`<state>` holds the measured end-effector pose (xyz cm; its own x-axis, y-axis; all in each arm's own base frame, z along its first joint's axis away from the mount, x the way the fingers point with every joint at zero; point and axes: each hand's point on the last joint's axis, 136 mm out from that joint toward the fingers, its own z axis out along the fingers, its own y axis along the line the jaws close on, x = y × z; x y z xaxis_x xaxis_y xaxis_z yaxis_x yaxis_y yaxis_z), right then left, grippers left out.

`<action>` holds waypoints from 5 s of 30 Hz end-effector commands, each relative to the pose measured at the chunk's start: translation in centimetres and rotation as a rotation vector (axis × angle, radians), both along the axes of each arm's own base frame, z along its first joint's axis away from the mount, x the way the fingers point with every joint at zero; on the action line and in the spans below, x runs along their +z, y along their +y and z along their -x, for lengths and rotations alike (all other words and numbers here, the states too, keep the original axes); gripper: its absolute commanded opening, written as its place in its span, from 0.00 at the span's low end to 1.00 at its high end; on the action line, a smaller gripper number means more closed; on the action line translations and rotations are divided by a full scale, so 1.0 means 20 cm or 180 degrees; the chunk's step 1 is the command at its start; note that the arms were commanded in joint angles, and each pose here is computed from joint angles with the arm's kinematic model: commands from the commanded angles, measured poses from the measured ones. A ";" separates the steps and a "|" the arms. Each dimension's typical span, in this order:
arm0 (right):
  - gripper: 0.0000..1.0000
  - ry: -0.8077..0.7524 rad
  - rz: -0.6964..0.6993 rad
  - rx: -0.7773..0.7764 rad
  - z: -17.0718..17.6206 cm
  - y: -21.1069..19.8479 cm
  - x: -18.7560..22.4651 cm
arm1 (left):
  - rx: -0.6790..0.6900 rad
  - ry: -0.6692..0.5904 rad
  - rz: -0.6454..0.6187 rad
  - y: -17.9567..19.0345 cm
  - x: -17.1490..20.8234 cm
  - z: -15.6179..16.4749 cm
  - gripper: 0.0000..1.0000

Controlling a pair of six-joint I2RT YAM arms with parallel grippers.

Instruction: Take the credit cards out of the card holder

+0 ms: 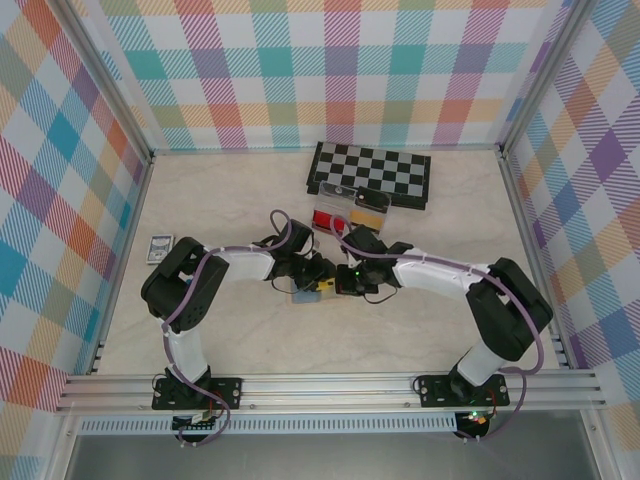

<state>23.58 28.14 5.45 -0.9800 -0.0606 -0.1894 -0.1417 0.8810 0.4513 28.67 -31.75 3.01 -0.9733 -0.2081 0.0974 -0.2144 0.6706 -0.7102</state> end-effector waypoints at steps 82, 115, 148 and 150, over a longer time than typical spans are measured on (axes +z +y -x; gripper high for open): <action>0.02 0.0439 0.0583 -0.0219 -0.07 -0.02 -0.28 | -0.0069 -0.0051 -0.0581 0.29 0.12 0.07 0.19; 0.02 0.0719 0.0214 0.0009 0.02 0.12 -0.26 | -0.0249 -0.0027 -0.0393 0.23 0.20 0.07 0.16; 0.04 -0.0502 0.0051 0.0001 -0.17 0.05 0.22 | 0.0102 -0.0334 -0.0984 0.47 0.33 -0.01 0.38; 0.04 -0.0487 0.0010 0.0069 -0.17 0.08 0.23 | 0.0211 -0.0309 -0.0934 0.48 0.31 -0.01 0.37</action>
